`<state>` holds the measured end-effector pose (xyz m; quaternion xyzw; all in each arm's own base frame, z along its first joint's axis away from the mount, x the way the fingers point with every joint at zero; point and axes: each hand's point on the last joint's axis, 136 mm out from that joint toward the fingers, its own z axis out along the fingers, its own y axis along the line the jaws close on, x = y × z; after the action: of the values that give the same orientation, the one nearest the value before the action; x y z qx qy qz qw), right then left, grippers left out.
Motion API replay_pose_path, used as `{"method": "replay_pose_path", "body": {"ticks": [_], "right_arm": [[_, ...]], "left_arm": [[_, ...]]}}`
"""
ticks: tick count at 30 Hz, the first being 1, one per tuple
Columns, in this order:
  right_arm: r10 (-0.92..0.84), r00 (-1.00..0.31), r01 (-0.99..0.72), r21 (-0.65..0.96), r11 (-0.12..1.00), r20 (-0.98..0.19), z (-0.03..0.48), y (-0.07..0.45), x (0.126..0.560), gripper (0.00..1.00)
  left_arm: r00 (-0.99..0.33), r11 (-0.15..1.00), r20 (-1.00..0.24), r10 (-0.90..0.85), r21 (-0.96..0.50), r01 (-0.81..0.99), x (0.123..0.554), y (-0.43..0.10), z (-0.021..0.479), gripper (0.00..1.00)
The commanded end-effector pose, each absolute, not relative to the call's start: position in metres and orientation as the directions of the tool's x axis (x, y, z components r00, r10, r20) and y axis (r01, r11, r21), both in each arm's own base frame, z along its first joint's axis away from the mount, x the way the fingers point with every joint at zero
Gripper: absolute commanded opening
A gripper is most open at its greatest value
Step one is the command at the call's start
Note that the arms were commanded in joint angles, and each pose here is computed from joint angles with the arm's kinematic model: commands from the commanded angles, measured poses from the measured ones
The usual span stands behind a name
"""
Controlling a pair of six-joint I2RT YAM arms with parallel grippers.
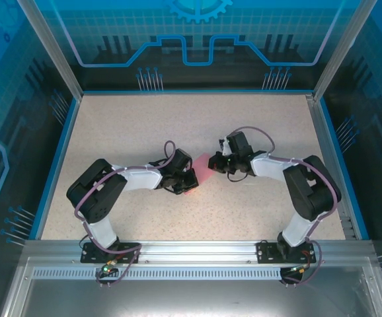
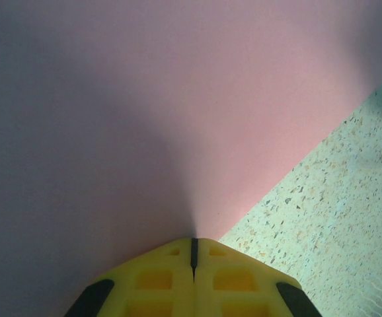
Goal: Fold a paper plane with a square sheet of paper (pick it up from the middle)
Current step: First fold in half a square sheet of paper at the center of the table.
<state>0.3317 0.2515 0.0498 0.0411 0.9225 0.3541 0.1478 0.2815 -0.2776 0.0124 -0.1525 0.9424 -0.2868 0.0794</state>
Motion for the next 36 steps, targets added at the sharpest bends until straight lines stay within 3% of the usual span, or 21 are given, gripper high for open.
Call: {"method": "replay_pose_path", "body": {"ticks": [1,9,15,19,27,36], "right_arm": [[0.178,-0.973,0.034,0.677,0.735,-0.144,0.022,0.261,0.32,0.04],[0.194,-0.978,0.114,0.6,0.792,-0.07,-0.013,0.245,0.311,0.03],[0.186,-0.982,0.135,0.549,0.825,-0.039,-0.021,0.24,0.309,0.03],[0.174,-0.984,0.132,0.528,0.839,-0.03,-0.025,0.236,0.305,0.03],[0.154,-0.988,0.121,0.521,0.845,-0.021,-0.027,0.236,0.303,0.03],[0.155,-0.988,0.137,0.476,0.869,0.001,-0.033,0.229,0.3,0.04]], "left_arm": [[-0.94,0.86,0.04,-0.339,-0.392,-0.327,0.243,-0.245,-0.024,0.04],[-0.951,0.847,0.008,-0.311,-0.452,-0.28,0.252,-0.256,-0.007,0.05],[-0.965,0.797,-0.107,-0.238,-0.589,-0.131,0.28,-0.285,0.039,0.08],[-0.969,0.747,-0.118,-0.219,-0.659,-0.089,0.294,-0.302,0.048,0.09],[-0.972,0.765,-0.118,-0.202,-0.639,-0.081,0.304,-0.305,0.023,0.09],[-0.976,0.811,-0.047,-0.211,-0.567,-0.148,0.272,-0.277,-0.016,0.08]]}}
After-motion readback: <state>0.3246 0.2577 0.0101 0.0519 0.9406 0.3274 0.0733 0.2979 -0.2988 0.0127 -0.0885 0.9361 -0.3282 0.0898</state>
